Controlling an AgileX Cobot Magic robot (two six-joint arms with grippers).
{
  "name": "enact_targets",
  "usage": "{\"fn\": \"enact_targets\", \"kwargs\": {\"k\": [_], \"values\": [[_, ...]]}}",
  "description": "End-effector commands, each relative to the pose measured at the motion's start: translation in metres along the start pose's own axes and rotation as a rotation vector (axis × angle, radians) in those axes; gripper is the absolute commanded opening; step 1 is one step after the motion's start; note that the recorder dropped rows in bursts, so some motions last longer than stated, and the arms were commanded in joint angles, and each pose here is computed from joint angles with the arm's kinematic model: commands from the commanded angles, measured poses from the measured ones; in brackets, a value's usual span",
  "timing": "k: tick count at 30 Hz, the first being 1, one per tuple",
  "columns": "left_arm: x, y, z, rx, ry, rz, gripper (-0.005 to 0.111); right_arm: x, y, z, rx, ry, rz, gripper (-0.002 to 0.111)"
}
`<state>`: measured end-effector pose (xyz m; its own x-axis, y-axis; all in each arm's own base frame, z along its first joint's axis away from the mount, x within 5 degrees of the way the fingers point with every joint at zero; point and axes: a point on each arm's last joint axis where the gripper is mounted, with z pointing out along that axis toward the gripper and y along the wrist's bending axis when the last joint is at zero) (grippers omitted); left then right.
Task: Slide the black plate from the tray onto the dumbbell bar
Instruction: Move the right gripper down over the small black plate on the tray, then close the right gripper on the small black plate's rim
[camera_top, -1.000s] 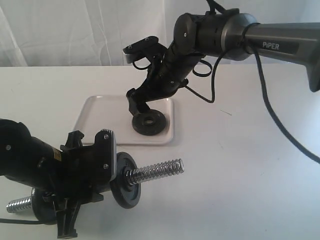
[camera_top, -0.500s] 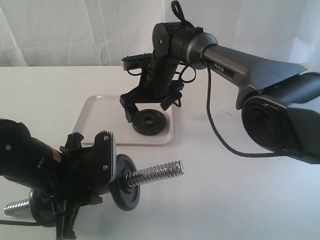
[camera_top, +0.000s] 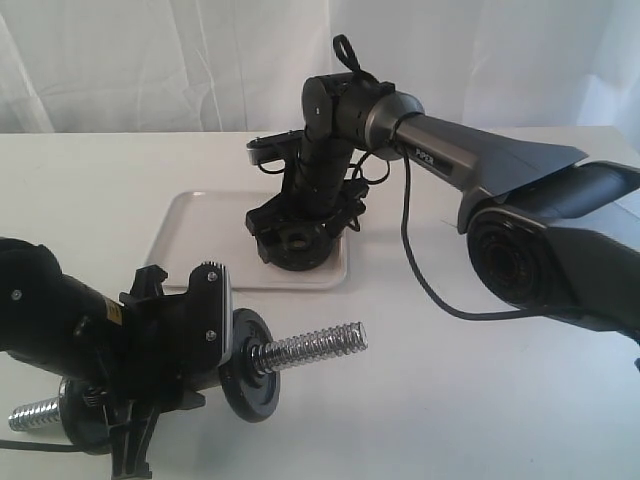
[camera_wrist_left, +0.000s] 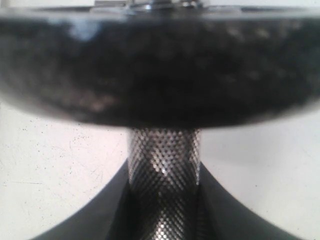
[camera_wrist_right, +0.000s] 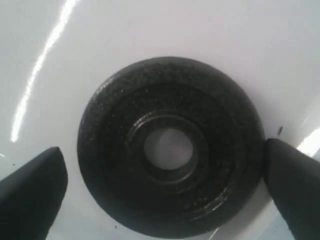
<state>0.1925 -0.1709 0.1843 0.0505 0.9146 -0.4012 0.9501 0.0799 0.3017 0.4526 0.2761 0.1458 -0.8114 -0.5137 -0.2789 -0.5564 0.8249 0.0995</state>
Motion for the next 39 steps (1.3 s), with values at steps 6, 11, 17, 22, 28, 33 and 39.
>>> {"fn": "enact_targets", "kwargs": {"k": [6,11,17,22,28,33,39], "values": [[-0.012,0.010,-0.017,-0.099,-0.090,-0.043,0.000,0.007,-0.002,0.017,0.005,0.070,0.005,0.105],[-0.012,0.010,-0.017,-0.099,-0.090,-0.043,0.000,0.016,-0.007,0.029,0.048,0.151,-0.015,0.104],[-0.012,0.010,-0.017,-0.099,-0.090,-0.043,0.000,0.017,0.004,0.035,0.110,0.159,-0.089,0.104],[-0.012,0.010,-0.017,-0.099,-0.090,-0.043,0.000,0.018,0.011,0.038,0.167,0.177,-0.141,0.104],[-0.012,0.010,-0.017,-0.099,-0.090,-0.043,0.000,0.023,0.012,0.053,0.130,0.203,-0.124,0.104],[-0.012,0.010,-0.017,-0.099,-0.090,-0.043,0.000,0.024,0.019,0.055,0.063,0.202,-0.092,0.104],[-0.012,0.010,-0.017,-0.097,-0.089,-0.043,0.000,0.024,0.020,0.056,0.049,0.203,-0.064,0.104]]}}
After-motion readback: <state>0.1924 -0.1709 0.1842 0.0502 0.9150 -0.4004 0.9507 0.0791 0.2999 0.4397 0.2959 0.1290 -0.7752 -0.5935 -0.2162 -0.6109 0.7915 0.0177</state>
